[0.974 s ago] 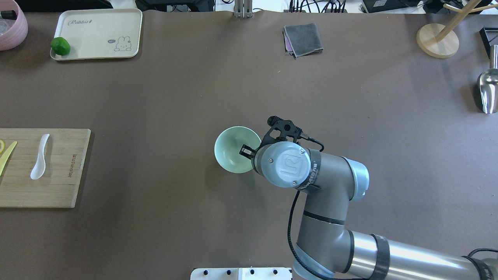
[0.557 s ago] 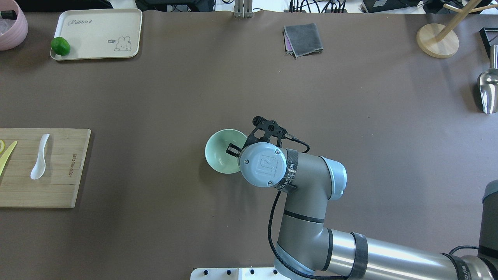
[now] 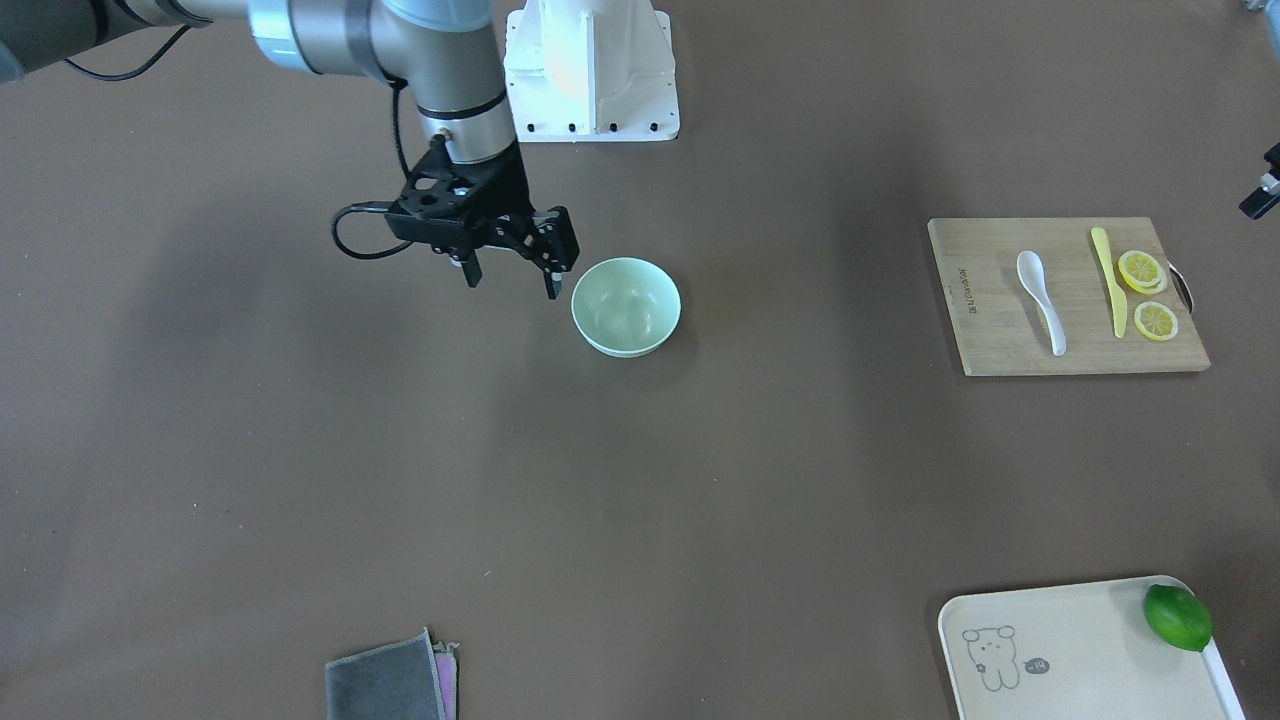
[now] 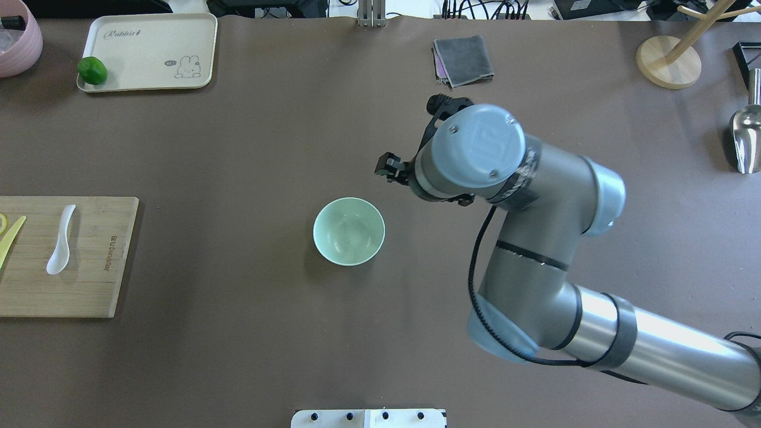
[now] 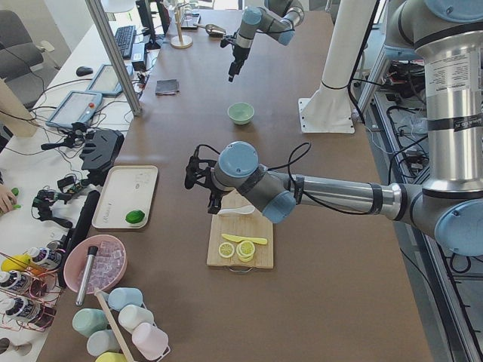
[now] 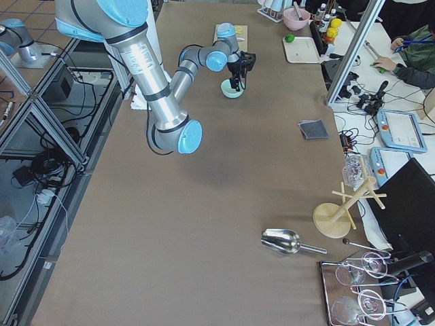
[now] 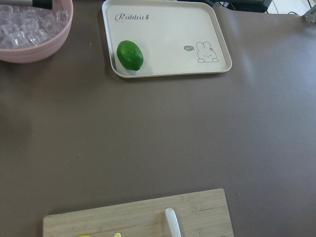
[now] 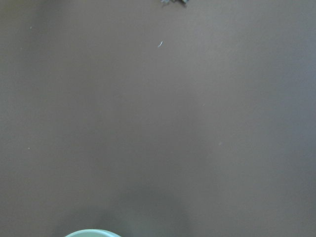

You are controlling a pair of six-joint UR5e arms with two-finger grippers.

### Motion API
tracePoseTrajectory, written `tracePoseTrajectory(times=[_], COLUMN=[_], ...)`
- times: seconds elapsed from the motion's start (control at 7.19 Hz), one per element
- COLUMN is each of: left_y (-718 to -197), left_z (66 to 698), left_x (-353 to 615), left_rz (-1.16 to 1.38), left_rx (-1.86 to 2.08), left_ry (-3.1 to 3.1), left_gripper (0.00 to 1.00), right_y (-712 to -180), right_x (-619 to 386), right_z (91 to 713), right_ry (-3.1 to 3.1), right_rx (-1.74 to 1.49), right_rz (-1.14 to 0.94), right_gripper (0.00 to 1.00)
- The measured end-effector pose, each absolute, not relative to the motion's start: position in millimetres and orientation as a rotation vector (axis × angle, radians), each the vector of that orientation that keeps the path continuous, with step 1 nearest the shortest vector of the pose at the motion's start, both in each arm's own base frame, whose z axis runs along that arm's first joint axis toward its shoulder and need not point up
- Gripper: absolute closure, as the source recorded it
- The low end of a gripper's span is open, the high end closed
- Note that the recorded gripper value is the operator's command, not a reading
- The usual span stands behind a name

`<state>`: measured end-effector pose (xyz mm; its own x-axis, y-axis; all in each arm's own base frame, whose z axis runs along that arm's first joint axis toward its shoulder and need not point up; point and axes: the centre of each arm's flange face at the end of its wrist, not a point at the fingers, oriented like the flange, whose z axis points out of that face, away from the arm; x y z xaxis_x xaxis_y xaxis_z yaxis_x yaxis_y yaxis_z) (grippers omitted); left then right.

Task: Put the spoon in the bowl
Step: 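Release the bowl and withdraw the right arm while the left arm reaches toward the spoon, then lower the left gripper onto the white spoon handle and close it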

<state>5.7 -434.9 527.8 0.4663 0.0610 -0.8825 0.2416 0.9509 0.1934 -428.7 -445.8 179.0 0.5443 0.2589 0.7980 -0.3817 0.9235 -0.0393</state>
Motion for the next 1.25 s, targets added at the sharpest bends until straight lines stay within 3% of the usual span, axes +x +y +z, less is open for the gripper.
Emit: tracePoseTrajectory(times=[0.56,0.97,1.25], left_y=[-411,-401,-411], left_z=[551,580,592], left_x=[153,206,224], left_rz=[-0.269,-0.283,-0.276], left_rx=[0.229,0.241,0.240], left_ry=[0.952,0.849,0.828], left_gripper=[0.02,0.35,0.39], right_y=[-503,-500,-495], right_x=[-163,-27,-5], right_z=[292,394,416], right_ry=[-0.919,-0.916,-0.907], right_rx=[0.162,0.193,0.199], right_rz=[0.159,0.055,0.044], right_gripper=[0.00,0.00,0.00])
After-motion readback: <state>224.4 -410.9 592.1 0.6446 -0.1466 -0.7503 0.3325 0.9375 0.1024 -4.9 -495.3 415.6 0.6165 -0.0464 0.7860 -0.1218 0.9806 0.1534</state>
